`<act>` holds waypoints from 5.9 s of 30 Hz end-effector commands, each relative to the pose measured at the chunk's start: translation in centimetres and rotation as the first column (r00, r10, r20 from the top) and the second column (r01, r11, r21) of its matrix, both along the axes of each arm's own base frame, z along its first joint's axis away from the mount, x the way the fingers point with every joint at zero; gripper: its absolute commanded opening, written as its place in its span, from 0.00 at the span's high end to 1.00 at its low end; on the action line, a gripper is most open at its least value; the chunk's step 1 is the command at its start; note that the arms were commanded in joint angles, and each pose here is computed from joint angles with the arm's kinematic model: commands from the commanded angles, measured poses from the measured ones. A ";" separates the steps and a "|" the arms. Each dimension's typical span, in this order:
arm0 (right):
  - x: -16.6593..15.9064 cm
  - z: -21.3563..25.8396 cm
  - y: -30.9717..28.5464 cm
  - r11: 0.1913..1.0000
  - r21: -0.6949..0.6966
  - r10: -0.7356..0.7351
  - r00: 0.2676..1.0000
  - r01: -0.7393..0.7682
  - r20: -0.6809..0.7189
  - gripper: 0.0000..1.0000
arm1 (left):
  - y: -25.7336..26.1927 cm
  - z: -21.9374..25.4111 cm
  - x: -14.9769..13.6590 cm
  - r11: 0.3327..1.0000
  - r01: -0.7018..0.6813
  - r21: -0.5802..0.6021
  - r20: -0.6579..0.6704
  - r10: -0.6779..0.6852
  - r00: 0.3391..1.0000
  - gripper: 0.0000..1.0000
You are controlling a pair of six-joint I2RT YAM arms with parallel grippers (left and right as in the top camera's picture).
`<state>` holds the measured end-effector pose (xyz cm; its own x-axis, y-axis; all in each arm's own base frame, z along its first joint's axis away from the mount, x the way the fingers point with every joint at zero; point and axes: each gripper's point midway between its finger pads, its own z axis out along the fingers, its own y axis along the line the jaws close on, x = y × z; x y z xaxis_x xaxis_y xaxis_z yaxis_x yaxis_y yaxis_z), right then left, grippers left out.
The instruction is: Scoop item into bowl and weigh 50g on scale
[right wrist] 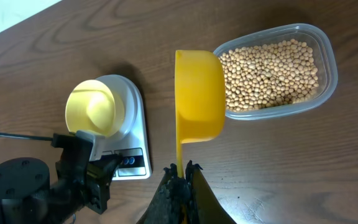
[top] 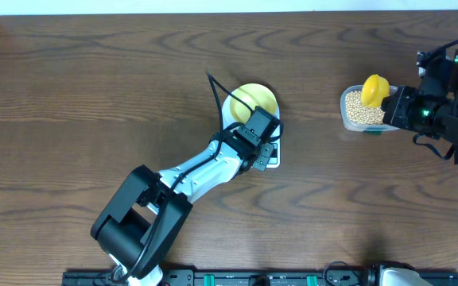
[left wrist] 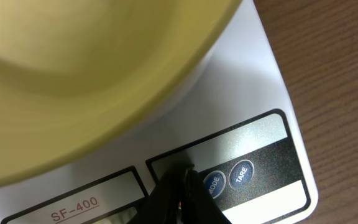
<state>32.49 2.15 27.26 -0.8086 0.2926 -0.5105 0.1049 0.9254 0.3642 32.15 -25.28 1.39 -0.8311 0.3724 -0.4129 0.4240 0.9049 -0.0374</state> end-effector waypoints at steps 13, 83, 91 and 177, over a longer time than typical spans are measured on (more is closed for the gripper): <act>-0.1 1.0 -0.2 1.000 -0.015 0.002 1.000 -0.002 0.029 0.99 | 2.7 -2.4 -2.3 0.995 -0.022 0.093 -0.088 0.030 0.996 0.93; 0.0 0.9 -0.7 0.999 -0.038 -0.014 1.000 0.015 0.027 0.99 | 0.6 0.8 -0.2 1.000 -0.011 -0.028 0.023 0.011 1.000 0.93; 0.0 0.9 -0.7 0.999 -0.038 -0.015 1.000 0.016 0.027 0.99 | 0.6 0.7 -0.2 0.999 -0.013 -0.029 0.019 0.013 1.000 0.93; -0.4 0.6 -0.7 0.999 -0.043 -0.006 1.000 0.006 0.010 0.99 | 7.1 -5.6 -2.4 0.975 -0.075 0.211 -0.175 0.113 0.978 0.93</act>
